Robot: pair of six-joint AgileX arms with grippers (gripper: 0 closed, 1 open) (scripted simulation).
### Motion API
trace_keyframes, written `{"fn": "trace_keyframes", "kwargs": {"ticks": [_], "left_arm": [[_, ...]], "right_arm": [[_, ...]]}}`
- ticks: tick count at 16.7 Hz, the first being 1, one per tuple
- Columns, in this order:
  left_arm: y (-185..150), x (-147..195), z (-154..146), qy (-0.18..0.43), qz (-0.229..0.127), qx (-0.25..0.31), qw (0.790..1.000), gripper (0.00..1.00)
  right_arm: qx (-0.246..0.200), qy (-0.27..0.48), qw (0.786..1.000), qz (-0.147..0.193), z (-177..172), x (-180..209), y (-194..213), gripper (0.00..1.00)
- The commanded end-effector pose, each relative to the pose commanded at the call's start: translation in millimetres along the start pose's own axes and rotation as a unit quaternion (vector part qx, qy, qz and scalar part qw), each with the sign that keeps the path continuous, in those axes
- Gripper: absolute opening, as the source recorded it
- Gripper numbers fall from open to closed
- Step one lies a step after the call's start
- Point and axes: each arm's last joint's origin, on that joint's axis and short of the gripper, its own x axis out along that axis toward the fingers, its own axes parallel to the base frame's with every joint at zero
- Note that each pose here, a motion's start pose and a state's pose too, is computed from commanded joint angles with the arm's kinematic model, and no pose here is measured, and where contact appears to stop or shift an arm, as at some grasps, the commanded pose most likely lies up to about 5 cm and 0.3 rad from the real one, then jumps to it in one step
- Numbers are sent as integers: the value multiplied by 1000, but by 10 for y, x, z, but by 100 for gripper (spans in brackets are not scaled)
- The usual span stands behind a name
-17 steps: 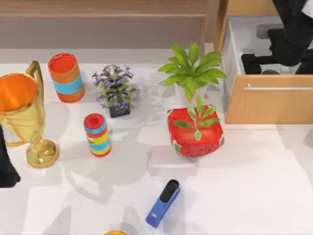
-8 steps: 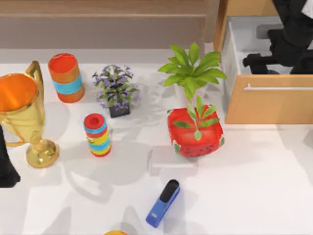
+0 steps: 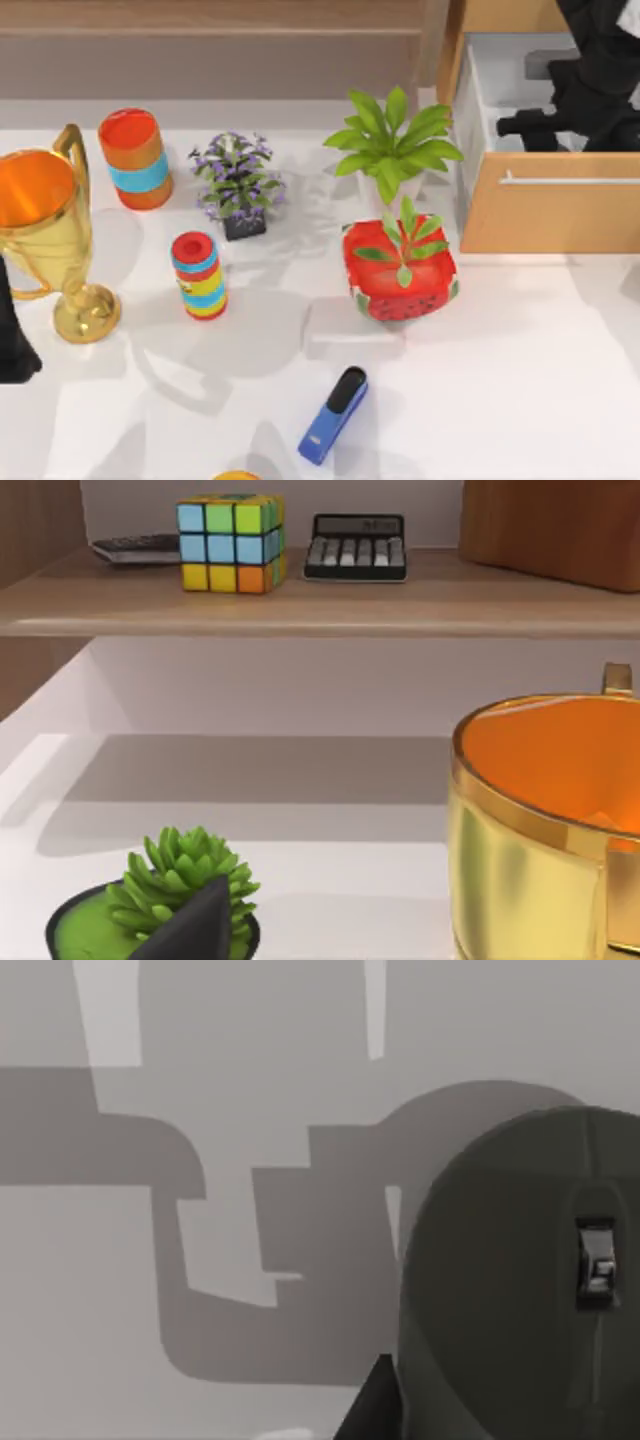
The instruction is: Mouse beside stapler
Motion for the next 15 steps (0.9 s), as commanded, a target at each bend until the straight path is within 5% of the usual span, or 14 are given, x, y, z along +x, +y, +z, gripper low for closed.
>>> {"fn": "trace_keyframes", "kwargs": {"ticks": [9, 15], "left_arm": [[0, 0, 0, 0, 0, 0, 1000, 100], [0, 0, 0, 0, 0, 0, 1000, 100]], "right_arm": [[0, 0, 1000, 0, -1, -5, 8, 0], [11, -38, 999, -19, -107, -465, 66, 0]]}}
